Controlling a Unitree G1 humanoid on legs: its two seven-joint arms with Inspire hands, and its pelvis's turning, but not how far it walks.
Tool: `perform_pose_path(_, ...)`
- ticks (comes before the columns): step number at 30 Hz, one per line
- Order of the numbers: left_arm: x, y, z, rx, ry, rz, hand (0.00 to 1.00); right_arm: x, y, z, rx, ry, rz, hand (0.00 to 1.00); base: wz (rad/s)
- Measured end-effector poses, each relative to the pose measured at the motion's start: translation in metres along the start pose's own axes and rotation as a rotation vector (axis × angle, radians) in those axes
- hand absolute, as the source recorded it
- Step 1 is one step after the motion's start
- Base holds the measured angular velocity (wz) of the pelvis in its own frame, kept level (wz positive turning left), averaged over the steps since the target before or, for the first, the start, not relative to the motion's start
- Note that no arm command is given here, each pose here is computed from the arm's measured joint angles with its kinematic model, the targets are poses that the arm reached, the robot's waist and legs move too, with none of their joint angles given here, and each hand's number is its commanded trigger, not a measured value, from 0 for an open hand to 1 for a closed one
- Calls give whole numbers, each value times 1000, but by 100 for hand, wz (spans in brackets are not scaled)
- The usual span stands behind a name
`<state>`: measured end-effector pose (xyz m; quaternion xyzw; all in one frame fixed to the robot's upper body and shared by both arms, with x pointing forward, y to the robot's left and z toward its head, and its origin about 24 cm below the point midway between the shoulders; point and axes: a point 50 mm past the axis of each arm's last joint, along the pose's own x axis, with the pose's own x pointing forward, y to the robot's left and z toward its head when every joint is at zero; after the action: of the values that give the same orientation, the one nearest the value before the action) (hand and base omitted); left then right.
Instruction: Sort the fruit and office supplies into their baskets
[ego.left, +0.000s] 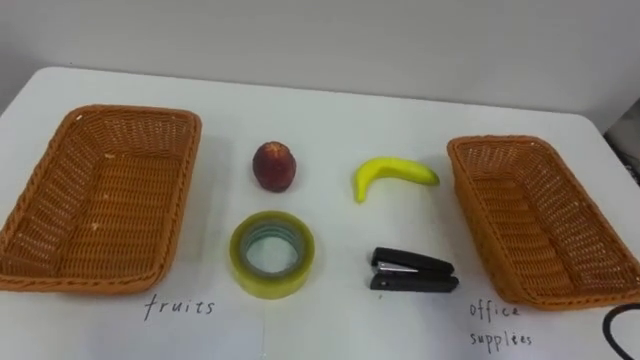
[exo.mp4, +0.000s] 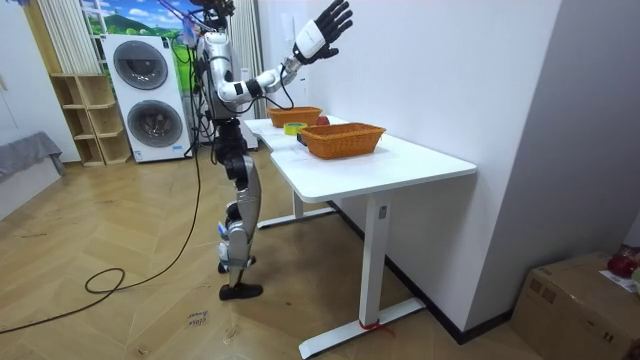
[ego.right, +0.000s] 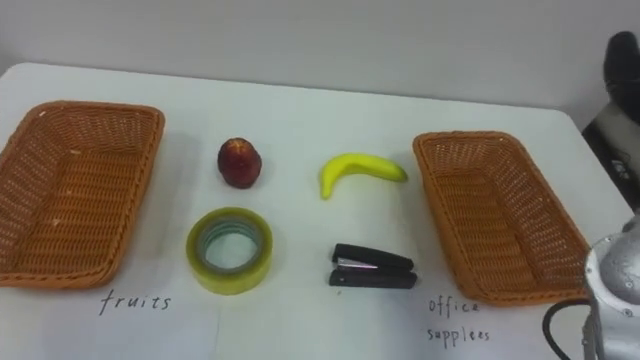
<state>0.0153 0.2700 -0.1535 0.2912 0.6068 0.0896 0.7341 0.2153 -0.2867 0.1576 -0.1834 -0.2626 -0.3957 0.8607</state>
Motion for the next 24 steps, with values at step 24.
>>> perform_pose_path(24, 0, -5, 3, 50, -16, -56, 0, -21, 52, -5, -5, 45, 552, 0, 1)
